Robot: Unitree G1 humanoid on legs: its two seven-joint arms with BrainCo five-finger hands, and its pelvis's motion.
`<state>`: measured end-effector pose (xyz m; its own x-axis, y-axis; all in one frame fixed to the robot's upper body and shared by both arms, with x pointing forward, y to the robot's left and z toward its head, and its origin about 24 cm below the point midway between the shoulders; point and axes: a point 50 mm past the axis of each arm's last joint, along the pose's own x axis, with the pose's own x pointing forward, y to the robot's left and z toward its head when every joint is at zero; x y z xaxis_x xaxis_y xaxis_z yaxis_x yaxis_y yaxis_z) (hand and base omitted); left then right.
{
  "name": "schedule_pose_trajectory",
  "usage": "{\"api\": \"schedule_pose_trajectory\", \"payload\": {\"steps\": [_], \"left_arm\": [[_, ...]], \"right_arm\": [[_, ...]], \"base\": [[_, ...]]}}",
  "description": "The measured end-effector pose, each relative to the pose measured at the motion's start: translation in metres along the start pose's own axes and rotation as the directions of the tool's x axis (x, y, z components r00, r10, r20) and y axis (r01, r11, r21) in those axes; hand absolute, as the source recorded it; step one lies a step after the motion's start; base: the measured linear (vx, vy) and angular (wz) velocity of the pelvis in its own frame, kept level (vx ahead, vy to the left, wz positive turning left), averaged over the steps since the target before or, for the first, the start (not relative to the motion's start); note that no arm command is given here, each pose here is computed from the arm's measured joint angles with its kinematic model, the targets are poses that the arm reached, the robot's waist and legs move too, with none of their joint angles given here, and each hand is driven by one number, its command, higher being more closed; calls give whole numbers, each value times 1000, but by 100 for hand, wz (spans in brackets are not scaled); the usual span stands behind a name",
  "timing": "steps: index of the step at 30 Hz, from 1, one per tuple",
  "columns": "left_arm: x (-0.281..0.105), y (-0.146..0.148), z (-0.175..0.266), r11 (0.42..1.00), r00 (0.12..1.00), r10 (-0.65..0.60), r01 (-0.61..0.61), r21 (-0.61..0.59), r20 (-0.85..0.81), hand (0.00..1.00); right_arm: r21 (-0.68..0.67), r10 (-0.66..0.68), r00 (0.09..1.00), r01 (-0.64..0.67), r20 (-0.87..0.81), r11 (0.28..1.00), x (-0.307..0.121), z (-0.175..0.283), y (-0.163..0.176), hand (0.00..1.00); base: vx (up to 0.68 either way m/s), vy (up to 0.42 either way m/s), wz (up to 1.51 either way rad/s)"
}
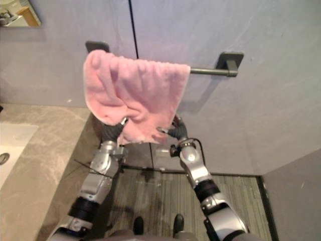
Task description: Organize washtable
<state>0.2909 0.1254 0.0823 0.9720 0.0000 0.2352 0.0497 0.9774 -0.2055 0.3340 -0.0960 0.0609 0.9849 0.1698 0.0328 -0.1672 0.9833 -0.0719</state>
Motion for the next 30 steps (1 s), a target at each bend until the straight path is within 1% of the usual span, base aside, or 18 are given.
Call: {"api": "schedule_pose_trajectory", "payload": {"steps": [8,14,18,25,27,30], "left_arm": [[3,-3,3,1000,1000,-11,11,-1,13,100],[4,-2,3,1000,1000,-7,7,-1,14,100],[3,1,3,1000,1000,2,-2,0,11,100],[-9,-1,-11,1000,999,-1,0,-15,-48,100],[-20,-1,-21,999,996,-13,10,-35,-90,100],[-20,-2,-21,999,996,-13,10,-38,-90,100]], "right_arm": [[45,7,1000,-8,22,999,5,9,6,100],[68,-30,999,29,17,997,3,7,-3,100],[99,-66,998,64,19,993,-7,2,-11,100],[155,-104,994,98,32,983,-24,-3,-18,100],[183,-130,991,124,21,975,-37,-12,-22,100],[183,-132,991,126,20,975,-37,-12,-22,100]], "base": [[12,-9,1],[-28,8,-6],[-16,3,-5],[-12,4,-5],[-101,34,-16],[-30,7,-1]]}}
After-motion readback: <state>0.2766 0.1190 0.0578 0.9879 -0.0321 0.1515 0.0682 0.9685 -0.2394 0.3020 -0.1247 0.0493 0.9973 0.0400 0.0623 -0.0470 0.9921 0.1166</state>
